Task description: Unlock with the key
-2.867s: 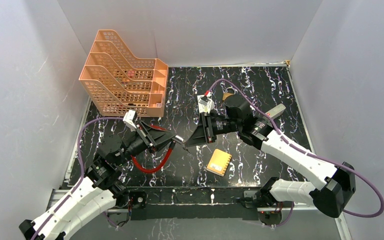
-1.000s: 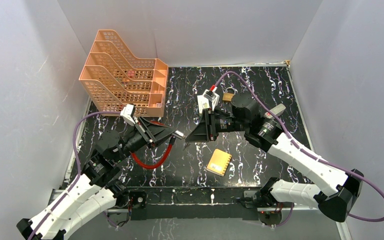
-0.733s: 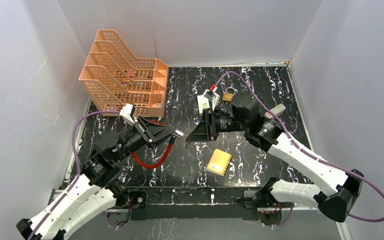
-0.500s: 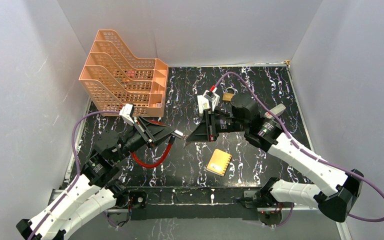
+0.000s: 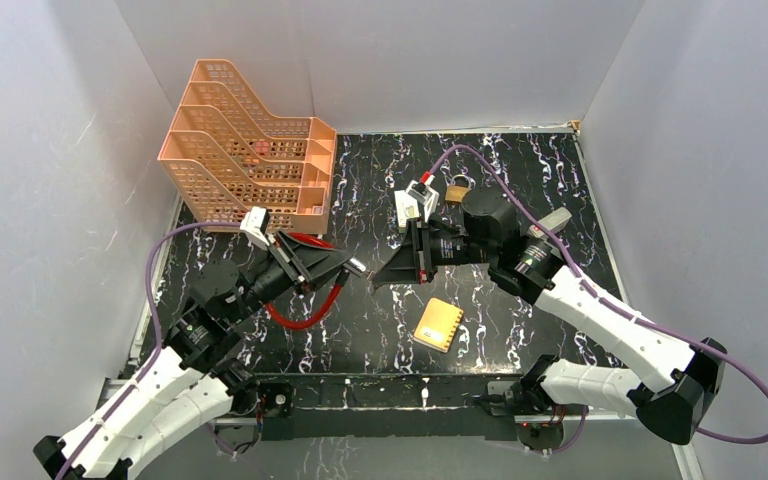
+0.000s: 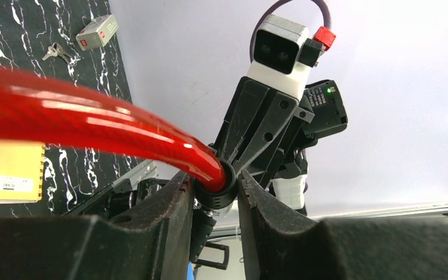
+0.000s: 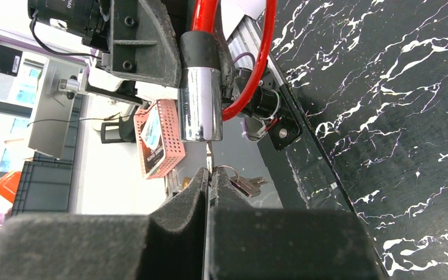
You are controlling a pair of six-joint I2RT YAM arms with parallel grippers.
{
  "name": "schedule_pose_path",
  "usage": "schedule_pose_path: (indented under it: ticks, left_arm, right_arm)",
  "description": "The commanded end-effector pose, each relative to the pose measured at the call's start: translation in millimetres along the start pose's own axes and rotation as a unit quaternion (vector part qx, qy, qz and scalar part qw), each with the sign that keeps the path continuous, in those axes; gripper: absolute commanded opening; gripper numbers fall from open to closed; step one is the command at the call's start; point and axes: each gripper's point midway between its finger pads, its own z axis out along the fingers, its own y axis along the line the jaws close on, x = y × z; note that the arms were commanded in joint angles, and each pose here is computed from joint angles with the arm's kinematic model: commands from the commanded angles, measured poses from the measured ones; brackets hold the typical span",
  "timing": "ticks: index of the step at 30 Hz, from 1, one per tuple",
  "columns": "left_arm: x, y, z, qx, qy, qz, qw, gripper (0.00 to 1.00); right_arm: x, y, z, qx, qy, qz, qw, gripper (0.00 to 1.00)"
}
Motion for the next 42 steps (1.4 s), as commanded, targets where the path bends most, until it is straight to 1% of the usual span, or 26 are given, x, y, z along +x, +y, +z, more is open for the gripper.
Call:
schedule_pose_path:
  ticks: [1, 4, 6, 12, 13, 16, 19, 23, 26, 32, 38, 42]
  left_arm:
    - [7.4, -30.4, -0.1, 0.064, 0.027, -0.004, 0.998, 0.00]
    - [11.0, -26.3, 3.5, 0.062, 0.038, -0.008, 0.997, 0.00]
    - [10.1, -27.0, 3.5, 0.064, 0.035, -0.006, 0.997, 0.00]
    - [0.0, -31.8, -5.8, 0.061, 0.002, 0.015, 0.998, 0.00]
    - [-1.2, -32.1, -7.3, 0.060, -0.002, 0.018, 0.998, 0.00]
    - [-3.4, -30.9, -9.7, 0.058, -0.010, 0.020, 0.998, 0.00]
    - [-5.8, -30.1, -10.4, 0.055, -0.018, 0.020, 0.998, 0.00]
    - [-9.6, -32.5, -12.0, 0.052, -0.028, 0.025, 0.998, 0.00]
    - [-11.5, -35.3, -12.5, 0.053, -0.032, 0.029, 0.998, 0.00]
    - [-10.6, -38.1, -12.1, 0.055, -0.028, 0.031, 0.998, 0.00]
    - [-10.8, -36.0, -15.3, 0.053, -0.032, 0.030, 0.998, 0.00]
    - [-8.6, -36.8, -14.7, 0.058, -0.025, 0.029, 0.998, 0.00]
  right_arm:
    - [-11.2, 7.4, 8.2, -0.022, -0.022, -0.010, 0.999, 0.00]
    - [-12.4, 9.7, 13.3, -0.029, -0.023, -0.005, 0.999, 0.00]
    - [-13.1, 9.5, 16.0, -0.028, -0.023, -0.005, 0.999, 0.00]
    - [-12.9, 9.5, 10.7, -0.017, -0.028, -0.024, 0.999, 0.00]
    - [-12.1, 11.3, 9.5, -0.020, -0.028, -0.027, 0.999, 0.03]
    - [-10.2, 15.4, 6.7, -0.028, -0.025, -0.035, 0.999, 0.24]
    - [-11.5, 17.8, 4.7, -0.031, -0.031, -0.039, 0.998, 0.38]
    - [-17.4, 21.7, 4.0, -0.034, -0.044, -0.043, 0.998, 0.47]
    - [-19.8, 21.4, 6.9, -0.033, -0.043, -0.039, 0.998, 0.48]
    - [-21.7, 18.3, 8.7, -0.028, -0.047, -0.036, 0.998, 0.45]
    - [-19.6, 20.5, 0.7, -0.019, -0.048, -0.049, 0.997, 0.47]
    - [-16.6, 22.1, -2.6, -0.017, -0.040, -0.058, 0.997, 0.44]
